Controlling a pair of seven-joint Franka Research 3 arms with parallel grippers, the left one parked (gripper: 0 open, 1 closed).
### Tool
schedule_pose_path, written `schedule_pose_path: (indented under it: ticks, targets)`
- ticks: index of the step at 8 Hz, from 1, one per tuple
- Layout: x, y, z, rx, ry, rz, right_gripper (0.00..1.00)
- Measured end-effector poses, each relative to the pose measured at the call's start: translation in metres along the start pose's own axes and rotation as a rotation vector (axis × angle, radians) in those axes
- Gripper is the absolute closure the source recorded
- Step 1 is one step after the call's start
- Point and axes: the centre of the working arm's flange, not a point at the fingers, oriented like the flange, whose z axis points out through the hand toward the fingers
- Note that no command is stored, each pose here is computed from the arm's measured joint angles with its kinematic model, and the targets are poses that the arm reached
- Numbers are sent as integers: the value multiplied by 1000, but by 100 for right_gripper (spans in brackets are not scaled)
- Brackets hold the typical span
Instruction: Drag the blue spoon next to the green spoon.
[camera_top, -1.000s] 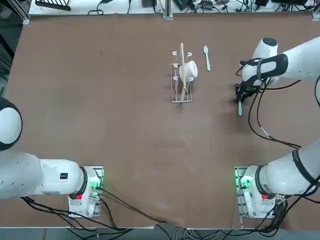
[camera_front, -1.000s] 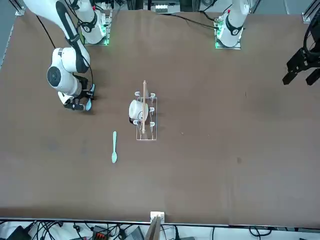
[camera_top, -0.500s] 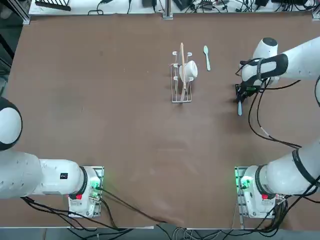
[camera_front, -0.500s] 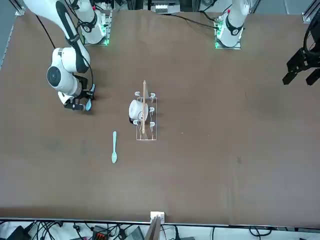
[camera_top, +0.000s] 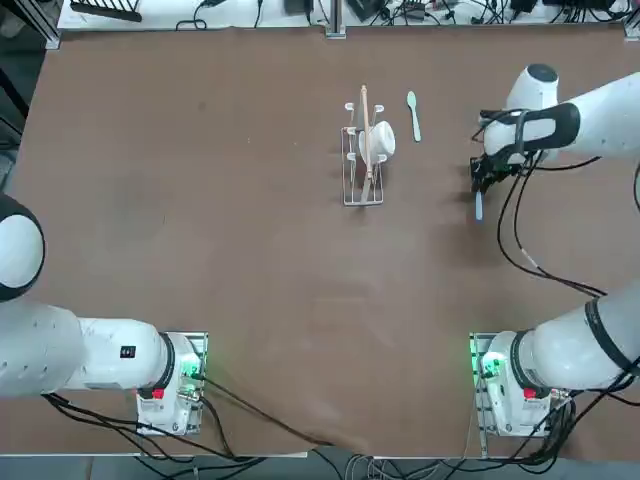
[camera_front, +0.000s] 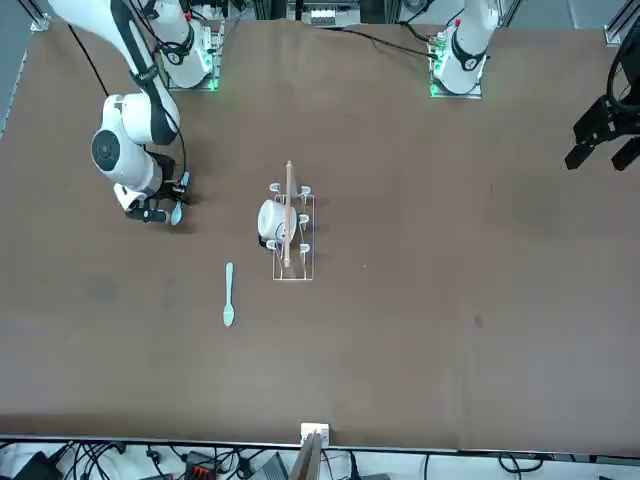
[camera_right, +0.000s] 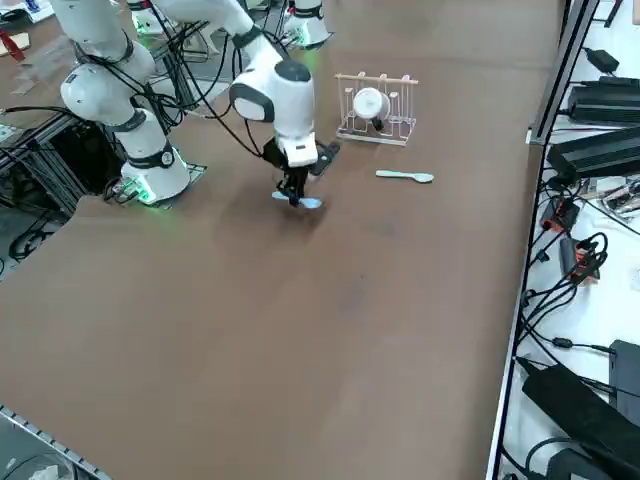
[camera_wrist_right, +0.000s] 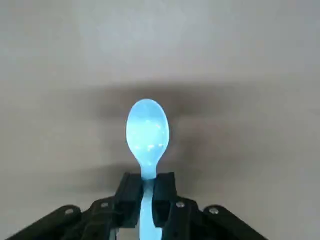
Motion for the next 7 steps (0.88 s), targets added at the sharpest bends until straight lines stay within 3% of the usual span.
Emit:
schedule_pose_path:
  ticks: [3,7]
  targets:
    - [30,-22,-73,12,72,-36,85]
    - [116,-65,-156,14,58,-82,85]
